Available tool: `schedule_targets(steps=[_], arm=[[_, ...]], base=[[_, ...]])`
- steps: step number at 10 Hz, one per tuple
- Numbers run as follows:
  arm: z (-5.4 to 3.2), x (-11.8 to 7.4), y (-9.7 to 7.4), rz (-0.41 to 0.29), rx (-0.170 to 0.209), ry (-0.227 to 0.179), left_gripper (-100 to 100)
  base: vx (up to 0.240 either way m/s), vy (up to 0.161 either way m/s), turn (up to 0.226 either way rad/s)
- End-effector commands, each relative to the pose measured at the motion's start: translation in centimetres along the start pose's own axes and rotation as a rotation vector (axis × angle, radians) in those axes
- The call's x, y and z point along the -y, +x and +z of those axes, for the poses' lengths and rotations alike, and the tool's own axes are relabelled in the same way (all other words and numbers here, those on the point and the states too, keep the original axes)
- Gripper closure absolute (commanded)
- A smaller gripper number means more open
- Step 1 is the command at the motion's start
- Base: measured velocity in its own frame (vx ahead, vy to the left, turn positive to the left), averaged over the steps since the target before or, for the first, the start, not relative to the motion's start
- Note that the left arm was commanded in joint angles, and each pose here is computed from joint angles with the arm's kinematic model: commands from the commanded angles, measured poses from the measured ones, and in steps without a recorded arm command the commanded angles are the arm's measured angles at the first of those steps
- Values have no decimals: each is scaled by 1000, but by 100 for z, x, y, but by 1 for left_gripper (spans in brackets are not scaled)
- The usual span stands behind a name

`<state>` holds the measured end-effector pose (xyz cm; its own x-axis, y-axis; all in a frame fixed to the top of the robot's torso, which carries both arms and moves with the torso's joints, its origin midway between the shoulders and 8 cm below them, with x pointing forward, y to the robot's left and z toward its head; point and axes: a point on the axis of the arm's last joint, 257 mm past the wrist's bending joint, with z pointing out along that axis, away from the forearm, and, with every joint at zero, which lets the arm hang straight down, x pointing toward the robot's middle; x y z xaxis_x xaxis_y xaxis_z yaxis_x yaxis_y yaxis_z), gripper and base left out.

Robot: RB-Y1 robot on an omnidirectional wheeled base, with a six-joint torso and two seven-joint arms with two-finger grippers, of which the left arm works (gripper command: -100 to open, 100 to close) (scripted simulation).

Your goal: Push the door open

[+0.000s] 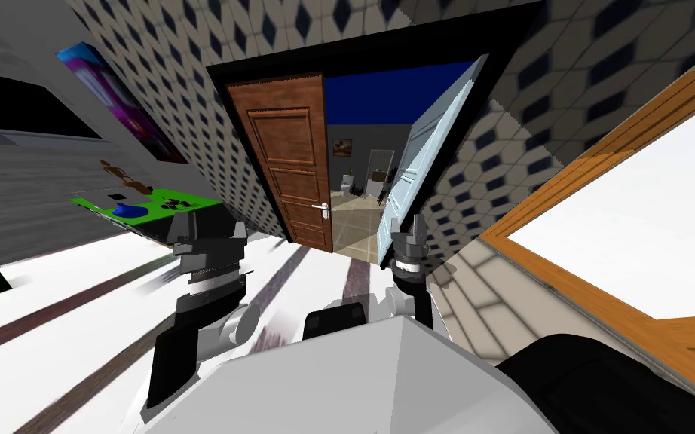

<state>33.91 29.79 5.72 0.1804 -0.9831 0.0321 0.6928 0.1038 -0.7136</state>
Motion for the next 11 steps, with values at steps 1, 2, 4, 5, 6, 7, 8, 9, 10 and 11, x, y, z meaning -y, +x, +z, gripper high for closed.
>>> schedule_targets(steps=[1,2,4,5,6,7,8,9,10,11], arm=[[1,-138,35,-10,-8,-18,-100],[1,-214,55,-15,-12,-28,-100],[0,-385,101,-26,-22,-51,-100],[-1,-491,131,-33,-28,-66,-100],[-3,-598,162,-40,-35,-80,-100],[8,-687,203,-49,-42,-90,-100],[-6,-725,201,-48,-42,-98,-100],[-6,-844,242,-56,-50,-114,-100],[15,-912,288,-65,-58,-118,-100],[-15,-985,284,-64,-58,-134,-100]], base=[[139,7,-76],[47,33,-17],[24,36,-30],[37,39,-47],[63,45,-53],[76,42,-57],[53,30,-17],[53,37,-29],[70,43,-65],[46,31,-24]])
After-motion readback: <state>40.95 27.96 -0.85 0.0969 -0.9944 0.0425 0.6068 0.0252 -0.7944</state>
